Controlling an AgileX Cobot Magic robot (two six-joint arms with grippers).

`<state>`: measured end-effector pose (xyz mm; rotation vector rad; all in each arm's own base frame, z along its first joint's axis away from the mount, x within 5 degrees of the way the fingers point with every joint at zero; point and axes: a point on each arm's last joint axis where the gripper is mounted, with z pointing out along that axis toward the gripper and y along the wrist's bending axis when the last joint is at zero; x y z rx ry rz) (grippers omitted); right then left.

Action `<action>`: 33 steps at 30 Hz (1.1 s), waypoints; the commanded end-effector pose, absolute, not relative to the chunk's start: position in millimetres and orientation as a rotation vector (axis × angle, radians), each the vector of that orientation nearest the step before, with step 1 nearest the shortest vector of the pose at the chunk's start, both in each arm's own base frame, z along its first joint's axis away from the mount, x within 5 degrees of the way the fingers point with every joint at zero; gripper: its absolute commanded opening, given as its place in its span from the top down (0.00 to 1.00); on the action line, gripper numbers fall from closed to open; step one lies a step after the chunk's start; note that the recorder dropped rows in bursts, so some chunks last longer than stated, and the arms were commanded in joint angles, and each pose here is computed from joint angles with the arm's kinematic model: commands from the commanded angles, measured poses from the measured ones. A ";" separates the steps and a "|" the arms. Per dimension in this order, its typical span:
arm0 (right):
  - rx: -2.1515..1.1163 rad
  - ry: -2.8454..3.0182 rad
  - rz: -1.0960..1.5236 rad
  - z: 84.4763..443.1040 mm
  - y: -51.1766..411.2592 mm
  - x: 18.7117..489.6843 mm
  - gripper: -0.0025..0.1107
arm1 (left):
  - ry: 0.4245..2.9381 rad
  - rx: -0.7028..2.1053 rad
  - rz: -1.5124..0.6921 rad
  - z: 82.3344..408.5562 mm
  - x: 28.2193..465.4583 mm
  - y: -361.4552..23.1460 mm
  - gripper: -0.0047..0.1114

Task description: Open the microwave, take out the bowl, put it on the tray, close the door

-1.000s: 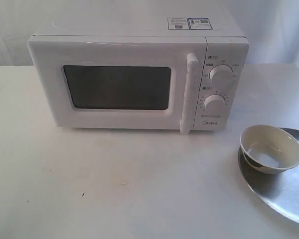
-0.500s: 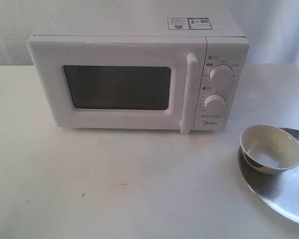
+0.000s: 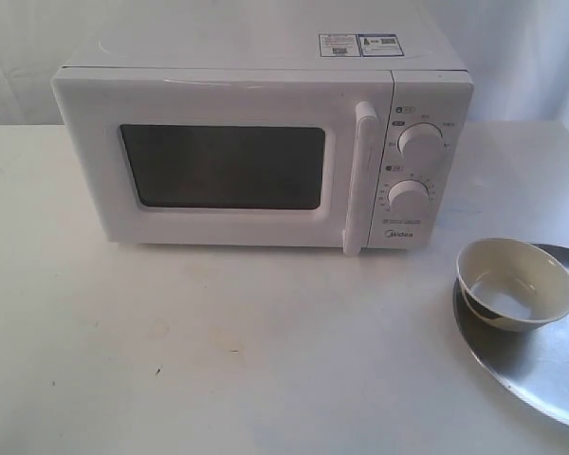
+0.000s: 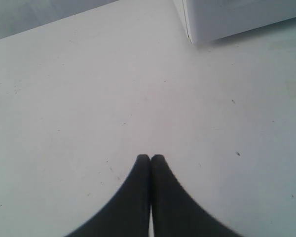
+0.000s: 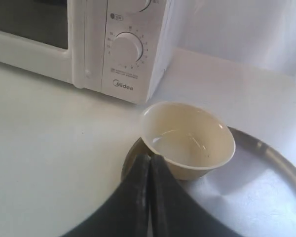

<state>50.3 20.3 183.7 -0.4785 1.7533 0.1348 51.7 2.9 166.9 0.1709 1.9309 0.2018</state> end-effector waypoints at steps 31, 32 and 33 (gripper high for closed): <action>-0.269 1.780 0.034 184.6 8.5 53.4 0.98 | 1.930 0.168 0.193 166.3 51.6 2.6 0.96; -0.269 1.780 0.034 184.6 8.5 53.4 0.98 | 1.930 0.168 0.193 166.3 51.6 2.6 0.96; -0.269 1.780 0.034 184.6 8.5 53.4 0.98 | 1.930 0.168 0.193 166.3 51.6 2.6 0.96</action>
